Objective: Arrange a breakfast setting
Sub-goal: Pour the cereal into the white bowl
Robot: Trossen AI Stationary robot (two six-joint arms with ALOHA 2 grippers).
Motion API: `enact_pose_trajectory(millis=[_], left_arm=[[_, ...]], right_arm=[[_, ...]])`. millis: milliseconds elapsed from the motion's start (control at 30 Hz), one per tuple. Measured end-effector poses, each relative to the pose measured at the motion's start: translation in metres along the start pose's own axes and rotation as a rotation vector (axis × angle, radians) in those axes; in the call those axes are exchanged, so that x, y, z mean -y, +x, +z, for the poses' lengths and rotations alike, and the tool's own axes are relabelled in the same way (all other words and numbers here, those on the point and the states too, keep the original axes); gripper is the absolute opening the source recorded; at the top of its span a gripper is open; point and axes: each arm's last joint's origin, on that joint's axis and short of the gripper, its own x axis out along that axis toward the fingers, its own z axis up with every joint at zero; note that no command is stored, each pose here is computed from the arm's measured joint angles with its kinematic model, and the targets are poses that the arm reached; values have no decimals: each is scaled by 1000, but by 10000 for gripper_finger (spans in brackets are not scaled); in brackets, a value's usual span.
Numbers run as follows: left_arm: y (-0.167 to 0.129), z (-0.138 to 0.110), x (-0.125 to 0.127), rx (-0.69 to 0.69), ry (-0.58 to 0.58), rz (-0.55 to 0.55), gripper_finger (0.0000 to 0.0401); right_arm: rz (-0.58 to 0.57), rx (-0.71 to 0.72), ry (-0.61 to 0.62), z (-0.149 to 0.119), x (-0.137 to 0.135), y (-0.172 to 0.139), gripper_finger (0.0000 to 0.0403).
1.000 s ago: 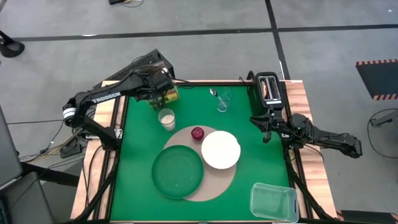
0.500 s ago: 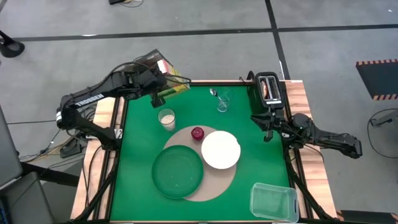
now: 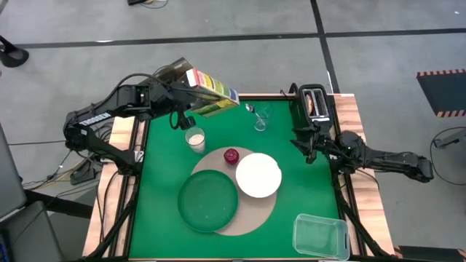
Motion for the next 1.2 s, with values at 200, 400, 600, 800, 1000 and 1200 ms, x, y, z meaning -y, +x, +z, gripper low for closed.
enact_pose_trajectory(millis=[200, 400, 600, 800, 1000, 1200], left_arm=[[-15, 6, 10, 62, 5, -43, 0], [-31, 13, 19, 147, 11, -87, 0], [-38, 22, 27, 234, 7, -119, 0], [-34, 34, 32, 316, 5, -162, 0], [-33, 37, 34, 337, 0, -190, 0], [-35, 39, 36, 364, -15, -207, 0]], right_arm=[[5, 58, -15, 6, -1, 1, 292], [9, 77, -12, 8, -1, 1, 292], [1, 83, -6, 9, -1, 2, 314], [-2, 107, -10, 11, -1, 3, 384], [-15, 97, -52, 9, -1, 10, 393], [-7, 165, -88, 13, -2, 17, 396]])
